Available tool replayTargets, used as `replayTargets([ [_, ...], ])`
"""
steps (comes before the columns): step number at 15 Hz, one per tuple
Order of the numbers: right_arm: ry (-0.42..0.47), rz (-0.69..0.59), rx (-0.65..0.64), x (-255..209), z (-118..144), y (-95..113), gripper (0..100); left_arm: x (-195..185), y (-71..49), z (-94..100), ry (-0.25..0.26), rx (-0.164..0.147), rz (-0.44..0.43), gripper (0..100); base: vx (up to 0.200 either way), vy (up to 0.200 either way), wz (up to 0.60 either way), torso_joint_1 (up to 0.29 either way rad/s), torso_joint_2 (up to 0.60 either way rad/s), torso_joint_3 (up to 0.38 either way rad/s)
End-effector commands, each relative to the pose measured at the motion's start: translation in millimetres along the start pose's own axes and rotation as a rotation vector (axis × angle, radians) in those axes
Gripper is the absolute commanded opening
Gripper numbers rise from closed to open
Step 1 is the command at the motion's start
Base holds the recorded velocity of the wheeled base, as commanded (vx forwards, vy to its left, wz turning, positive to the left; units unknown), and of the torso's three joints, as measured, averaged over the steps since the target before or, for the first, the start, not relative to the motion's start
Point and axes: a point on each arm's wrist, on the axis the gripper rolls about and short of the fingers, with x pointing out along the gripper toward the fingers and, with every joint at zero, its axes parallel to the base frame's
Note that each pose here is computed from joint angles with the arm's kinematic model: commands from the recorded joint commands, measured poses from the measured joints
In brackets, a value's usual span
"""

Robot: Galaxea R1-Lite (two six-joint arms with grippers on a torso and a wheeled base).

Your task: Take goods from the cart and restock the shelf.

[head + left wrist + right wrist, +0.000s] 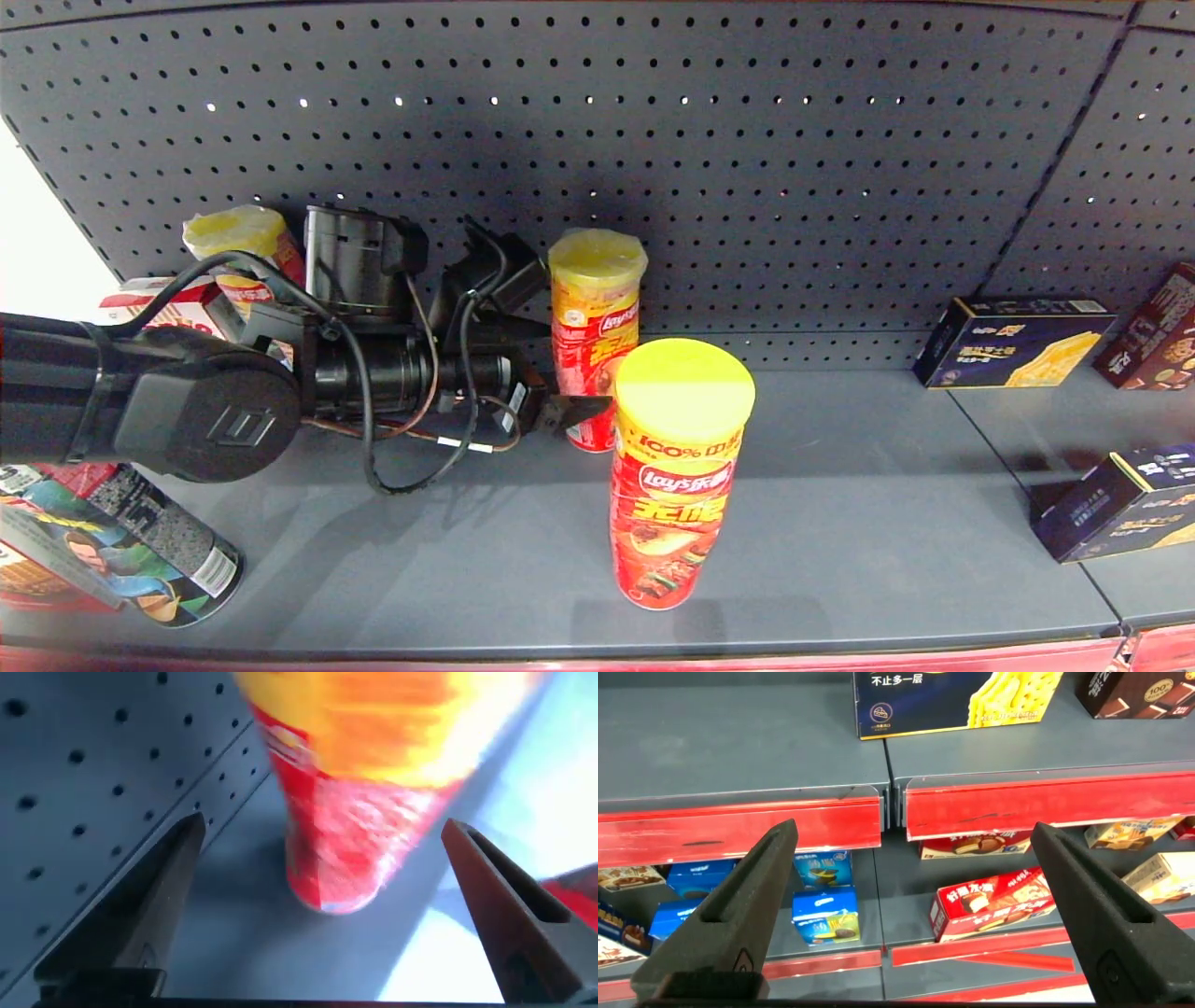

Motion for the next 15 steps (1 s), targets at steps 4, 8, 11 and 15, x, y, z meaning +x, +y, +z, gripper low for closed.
replayTargets([
  [4,0.002,0.0,0.0,0.1,0.1,0.0,100,-20.1,2.9,7.1,-0.011,0.01,0.129,100,0.0,0.0,0.0,0.0,0.0,0.0],
  [8,0.002,0.0,0.0,0.1,0.1,0.0,100,-20.1,5.6,7.3,-0.008,0.011,0.215,100,0.0,0.0,0.0,0.0,0.0,0.0],
  [11,0.002,0.0,0.0,0.1,0.1,0.0,100,-22.0,8.5,4.7,0.0,0.01,0.226,100,0.0,0.0,0.0,0.0,0.0,0.0],
  [15,0.002,0.0,0.0,0.1,0.1,0.0,100,-26.0,15.3,2.8,0.01,0.005,0.267,100,0.0,0.0,0.0,0.0,0.0,0.0],
])
